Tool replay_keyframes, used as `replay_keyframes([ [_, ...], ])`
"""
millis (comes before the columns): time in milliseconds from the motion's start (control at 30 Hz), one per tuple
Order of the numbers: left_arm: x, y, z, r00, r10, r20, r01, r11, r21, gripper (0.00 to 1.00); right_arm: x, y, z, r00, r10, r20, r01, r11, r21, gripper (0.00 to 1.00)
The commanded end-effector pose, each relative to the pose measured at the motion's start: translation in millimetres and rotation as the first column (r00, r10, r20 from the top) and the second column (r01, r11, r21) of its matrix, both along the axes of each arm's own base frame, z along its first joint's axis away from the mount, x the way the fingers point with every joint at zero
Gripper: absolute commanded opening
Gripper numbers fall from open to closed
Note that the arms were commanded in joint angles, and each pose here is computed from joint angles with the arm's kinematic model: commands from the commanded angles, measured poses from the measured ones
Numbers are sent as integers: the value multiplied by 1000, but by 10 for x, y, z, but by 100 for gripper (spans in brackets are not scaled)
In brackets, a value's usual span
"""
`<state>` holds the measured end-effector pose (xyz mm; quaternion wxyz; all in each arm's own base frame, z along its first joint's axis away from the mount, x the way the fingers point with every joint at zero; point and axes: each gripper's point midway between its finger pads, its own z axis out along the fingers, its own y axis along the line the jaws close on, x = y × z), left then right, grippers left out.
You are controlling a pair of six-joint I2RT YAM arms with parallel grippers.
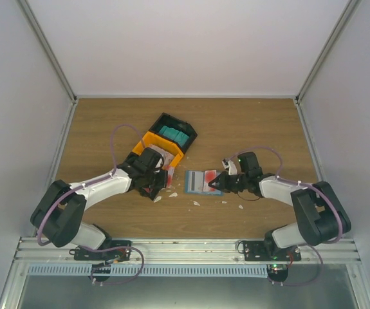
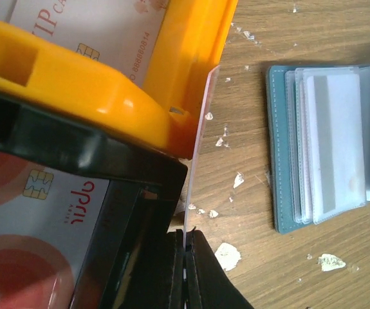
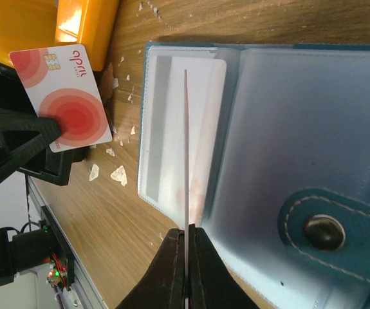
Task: Put the credit cards into the card holder
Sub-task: Insert the credit card into the card holder.
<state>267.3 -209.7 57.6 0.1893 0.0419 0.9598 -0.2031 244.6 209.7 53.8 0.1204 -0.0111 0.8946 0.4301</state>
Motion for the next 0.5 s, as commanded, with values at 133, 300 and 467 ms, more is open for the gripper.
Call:
replay_keyframes([
  [133, -14, 71, -14, 1000, 4, -1, -4, 1000, 11, 0, 41, 161, -32, 999, 39, -6, -39, 998, 58, 1],
  [300, -79, -228, 69, 996, -92, -14, 89, 987, -133, 0, 37, 183, -97, 998, 28, -58, -23, 997, 73, 1],
  [467, -60, -272, -10, 995, -91, -32, 87, 991, -99, 0, 36, 183, -228, 992, 11, -127, -4, 998, 57, 1],
])
